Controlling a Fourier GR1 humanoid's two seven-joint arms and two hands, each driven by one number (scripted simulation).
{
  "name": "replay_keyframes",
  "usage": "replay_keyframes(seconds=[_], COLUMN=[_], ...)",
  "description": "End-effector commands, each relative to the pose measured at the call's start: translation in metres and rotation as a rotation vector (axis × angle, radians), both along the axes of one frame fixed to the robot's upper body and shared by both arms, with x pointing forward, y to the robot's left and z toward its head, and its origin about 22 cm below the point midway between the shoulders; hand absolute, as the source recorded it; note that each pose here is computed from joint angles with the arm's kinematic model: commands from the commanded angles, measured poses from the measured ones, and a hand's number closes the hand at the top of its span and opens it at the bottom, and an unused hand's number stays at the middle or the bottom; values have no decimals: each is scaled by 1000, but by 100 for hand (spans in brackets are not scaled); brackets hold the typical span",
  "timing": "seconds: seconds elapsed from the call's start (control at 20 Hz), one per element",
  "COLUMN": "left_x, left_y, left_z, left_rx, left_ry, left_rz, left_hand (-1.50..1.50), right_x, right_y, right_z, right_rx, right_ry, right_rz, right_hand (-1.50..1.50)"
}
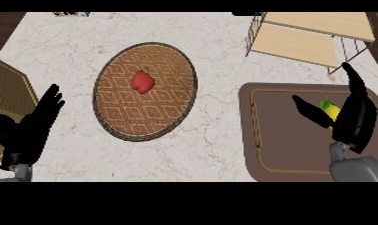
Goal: Pick the lemon from the tray and place it in the tiered shelf
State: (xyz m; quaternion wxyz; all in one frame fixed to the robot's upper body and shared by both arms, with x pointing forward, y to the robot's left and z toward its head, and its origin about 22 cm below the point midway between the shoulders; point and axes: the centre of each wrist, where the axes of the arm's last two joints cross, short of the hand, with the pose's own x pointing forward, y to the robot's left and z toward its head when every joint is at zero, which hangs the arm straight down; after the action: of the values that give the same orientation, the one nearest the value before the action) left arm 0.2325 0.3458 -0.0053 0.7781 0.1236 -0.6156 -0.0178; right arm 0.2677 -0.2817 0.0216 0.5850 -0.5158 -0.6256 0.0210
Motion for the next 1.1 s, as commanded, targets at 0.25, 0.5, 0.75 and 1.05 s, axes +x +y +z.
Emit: replay_keyframes(seconds=[0.25, 0.5, 0.75, 1.05], left_x=[1, 0, 0, 15], left_y=[1, 3, 10, 2], left_z=[4, 1, 1, 21], left_rx=[16, 16, -16, -7], left_ry=[-13, 19, -7, 1], left_rz=[-6, -8, -17, -11], left_hand=[0, 0, 0, 0], right_x=[6, 2, 16, 24], right_y=[7, 24, 29, 30], right_z=[21, 35, 79, 89], right_rx=[-218, -324, -403, -376], right_ry=[469, 828, 971, 1026], right_rz=[-169, -149, -173, -178], right_hand=[-150, -150, -150, -150])
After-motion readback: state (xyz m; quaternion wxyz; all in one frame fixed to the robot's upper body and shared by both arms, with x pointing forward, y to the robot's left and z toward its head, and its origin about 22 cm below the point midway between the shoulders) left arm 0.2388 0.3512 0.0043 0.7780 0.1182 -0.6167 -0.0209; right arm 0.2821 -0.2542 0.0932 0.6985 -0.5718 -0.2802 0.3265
